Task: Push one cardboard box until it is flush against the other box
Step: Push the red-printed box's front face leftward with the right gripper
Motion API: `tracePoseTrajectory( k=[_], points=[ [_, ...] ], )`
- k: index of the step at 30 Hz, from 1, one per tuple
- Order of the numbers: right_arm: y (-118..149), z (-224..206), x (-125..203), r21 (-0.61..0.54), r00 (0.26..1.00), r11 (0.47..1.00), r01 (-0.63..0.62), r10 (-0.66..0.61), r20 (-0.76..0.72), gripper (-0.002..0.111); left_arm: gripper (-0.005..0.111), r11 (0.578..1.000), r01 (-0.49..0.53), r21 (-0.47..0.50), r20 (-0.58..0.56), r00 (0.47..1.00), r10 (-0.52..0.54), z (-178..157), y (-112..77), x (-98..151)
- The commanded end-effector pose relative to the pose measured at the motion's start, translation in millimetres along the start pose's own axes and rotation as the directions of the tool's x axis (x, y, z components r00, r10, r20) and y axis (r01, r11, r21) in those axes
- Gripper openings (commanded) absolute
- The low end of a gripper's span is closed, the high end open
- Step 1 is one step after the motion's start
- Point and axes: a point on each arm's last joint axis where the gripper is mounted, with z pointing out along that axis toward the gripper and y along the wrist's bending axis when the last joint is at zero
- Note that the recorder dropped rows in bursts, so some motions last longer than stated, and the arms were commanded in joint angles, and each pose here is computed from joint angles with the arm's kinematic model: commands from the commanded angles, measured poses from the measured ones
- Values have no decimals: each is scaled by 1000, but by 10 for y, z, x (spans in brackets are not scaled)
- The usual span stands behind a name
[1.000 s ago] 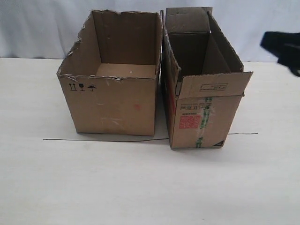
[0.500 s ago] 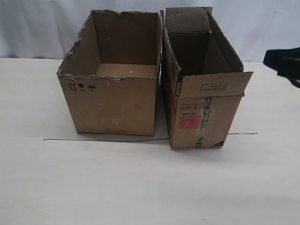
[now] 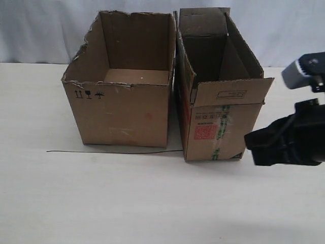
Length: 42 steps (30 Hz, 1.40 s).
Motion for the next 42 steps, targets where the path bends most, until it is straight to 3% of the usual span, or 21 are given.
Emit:
tracePoseTrajectory(
  k=[1, 13, 30, 37, 42],
  points=[
    [51, 336, -28, 15, 1000, 1000, 10, -10, -25, 5, 0, 1000, 8, -4, 9, 1000, -8, -2, 2, 2],
    [-216, 1074, -110, 152, 996, 986, -67, 58, 66, 5, 0, 1000, 8, -4, 9, 1000, -8, -2, 2, 2],
    [-258, 1225, -360, 167, 985, 980, -106, 81, 151, 5, 0, 1000, 8, -4, 9, 1000, -8, -2, 2, 2],
    [35, 474, -452, 39, 991, 999, -5, 0, 131, 5, 0, 1000, 12, -4, 9, 1000, -12, -2, 2, 2],
    [162, -450, -488, 78, 906, 994, 83, -108, 409, 5, 0, 1000, 12, -4, 9, 1000, -12, -2, 2, 2]
  ],
)
